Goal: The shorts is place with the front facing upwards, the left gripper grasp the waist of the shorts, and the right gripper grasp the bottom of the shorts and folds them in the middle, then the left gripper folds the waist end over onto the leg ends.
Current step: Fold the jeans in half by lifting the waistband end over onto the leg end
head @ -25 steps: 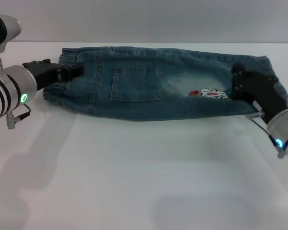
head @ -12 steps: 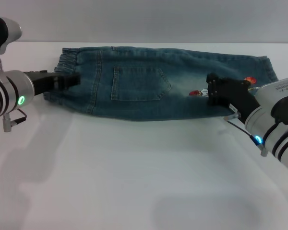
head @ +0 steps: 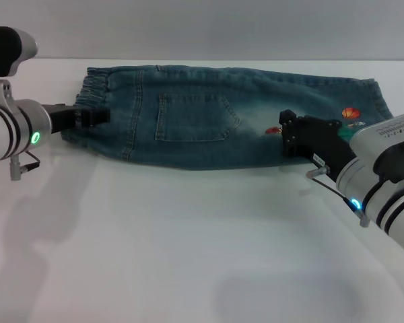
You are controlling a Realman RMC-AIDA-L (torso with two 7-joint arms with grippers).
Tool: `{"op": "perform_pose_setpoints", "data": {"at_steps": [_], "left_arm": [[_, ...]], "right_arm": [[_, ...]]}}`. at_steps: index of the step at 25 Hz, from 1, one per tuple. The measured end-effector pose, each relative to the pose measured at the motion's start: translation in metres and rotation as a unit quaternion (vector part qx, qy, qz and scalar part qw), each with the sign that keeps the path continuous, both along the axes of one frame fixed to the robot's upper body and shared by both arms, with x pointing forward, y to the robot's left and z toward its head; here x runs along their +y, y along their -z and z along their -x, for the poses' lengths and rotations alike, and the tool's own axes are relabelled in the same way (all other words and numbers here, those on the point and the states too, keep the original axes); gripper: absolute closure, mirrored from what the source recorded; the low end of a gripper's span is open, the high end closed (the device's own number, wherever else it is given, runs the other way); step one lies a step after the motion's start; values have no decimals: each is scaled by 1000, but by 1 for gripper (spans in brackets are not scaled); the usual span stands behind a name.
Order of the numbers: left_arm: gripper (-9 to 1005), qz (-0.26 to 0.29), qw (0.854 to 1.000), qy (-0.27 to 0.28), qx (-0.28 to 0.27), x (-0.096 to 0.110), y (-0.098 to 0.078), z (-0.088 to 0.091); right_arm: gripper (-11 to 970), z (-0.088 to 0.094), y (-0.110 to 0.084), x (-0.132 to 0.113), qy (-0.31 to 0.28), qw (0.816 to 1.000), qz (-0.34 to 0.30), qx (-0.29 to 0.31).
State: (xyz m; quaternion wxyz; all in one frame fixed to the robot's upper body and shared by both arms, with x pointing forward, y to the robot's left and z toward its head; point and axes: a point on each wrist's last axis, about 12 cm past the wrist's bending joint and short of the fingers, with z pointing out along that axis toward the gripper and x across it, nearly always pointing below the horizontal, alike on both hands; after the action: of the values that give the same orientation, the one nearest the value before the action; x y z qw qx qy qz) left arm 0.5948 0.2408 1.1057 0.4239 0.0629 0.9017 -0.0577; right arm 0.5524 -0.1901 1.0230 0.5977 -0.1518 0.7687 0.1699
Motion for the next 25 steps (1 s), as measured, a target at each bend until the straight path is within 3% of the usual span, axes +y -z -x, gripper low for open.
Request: {"op": "perform_pose_setpoints", "data": {"at_steps": [8,25], "left_arm": [[150,-4,1000,-12,4,4,5,-14],[152,-14,999,-15,35,7,10,-11]], "right_arm": [[961,3,2,-2,2,1000,0,4],[961,5,2,-2,3,1000,-3,3]]}}
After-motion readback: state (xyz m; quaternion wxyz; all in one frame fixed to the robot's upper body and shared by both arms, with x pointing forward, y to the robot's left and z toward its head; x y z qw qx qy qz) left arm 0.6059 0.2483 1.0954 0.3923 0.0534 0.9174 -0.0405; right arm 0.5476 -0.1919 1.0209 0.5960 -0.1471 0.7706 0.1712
